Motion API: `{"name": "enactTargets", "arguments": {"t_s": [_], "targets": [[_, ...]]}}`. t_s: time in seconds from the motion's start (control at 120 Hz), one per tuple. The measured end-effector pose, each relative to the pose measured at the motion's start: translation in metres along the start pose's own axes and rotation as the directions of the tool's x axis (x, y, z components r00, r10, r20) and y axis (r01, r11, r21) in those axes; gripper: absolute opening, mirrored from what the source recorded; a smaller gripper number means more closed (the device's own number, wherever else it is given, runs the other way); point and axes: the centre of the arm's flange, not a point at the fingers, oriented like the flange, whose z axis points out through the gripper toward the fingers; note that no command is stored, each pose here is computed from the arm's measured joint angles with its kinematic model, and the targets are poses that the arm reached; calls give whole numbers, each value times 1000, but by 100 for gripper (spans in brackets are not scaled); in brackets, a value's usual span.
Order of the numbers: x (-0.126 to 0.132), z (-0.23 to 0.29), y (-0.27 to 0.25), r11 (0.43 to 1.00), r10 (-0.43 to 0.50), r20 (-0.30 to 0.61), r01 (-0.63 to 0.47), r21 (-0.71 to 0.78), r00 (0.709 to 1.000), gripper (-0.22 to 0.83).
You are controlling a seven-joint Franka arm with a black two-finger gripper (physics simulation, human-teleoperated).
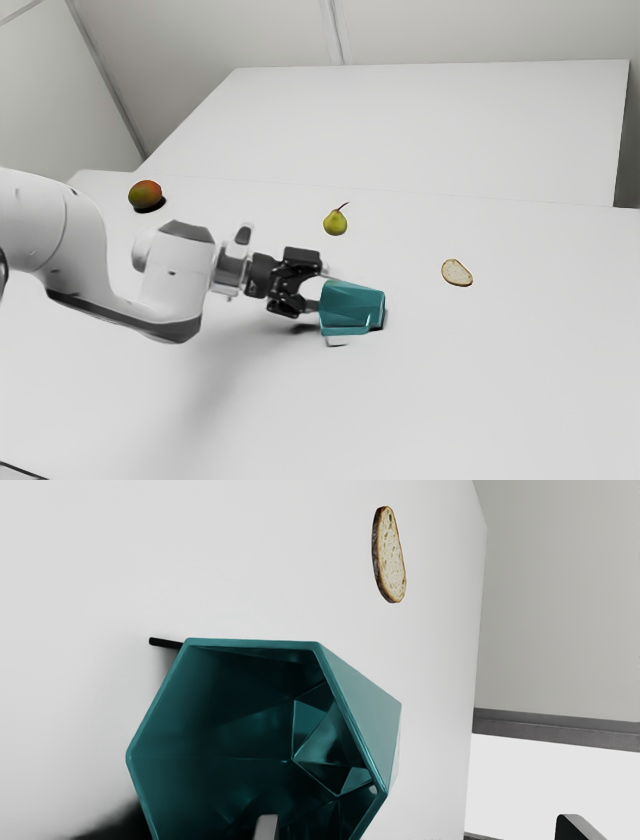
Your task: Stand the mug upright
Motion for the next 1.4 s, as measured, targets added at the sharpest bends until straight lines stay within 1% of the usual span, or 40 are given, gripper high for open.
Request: {"name": "enactTargets", "arguments": {"t_s": [0.275,0.308,0.342,0.442,0.5,0.575,0.667,0.775,0.925,1.075,1.108,1.125,1.15,1.183,1.225,1.267,1.333,1.4], "targets": [[-3,12,3,1000,4,12,-3,-10,1000,61],[-2,11,4,1000,6,9,-6,-11,1000,59],[-2,11,5,1000,9,7,-9,-12,1000,53],[-1,11,6,1000,9,3,-9,-12,1000,26],[-1,11,6,1000,7,3,-7,-11,1000,14],[-2,14,7,1000,7,8,-7,-11,1000,3],[-4,17,9,1000,7,14,-7,-11,1000,-6],[-4,16,10,1000,4,13,-3,-11,1000,-11],[-3,13,17,1000,11,7,-11,-13,1000,-14],[2,10,45,998,60,-1,-60,-26,998,-15],[6,9,57,996,88,-2,-88,-26,996,-16],[11,7,66,993,118,1,-118,-21,993,-16],[21,4,82,984,177,11,-176,-5,984,-16],[35,-4,106,962,270,33,-271,32,962,-16],[54,-20,131,915,384,77,-390,101,920,-16],[72,-39,147,854,469,138,-488,182,872,-16],[96,-69,166,738,543,260,-602,305,798,-16],[111,-86,182,610,551,399,-679,408,734,-16]]}}
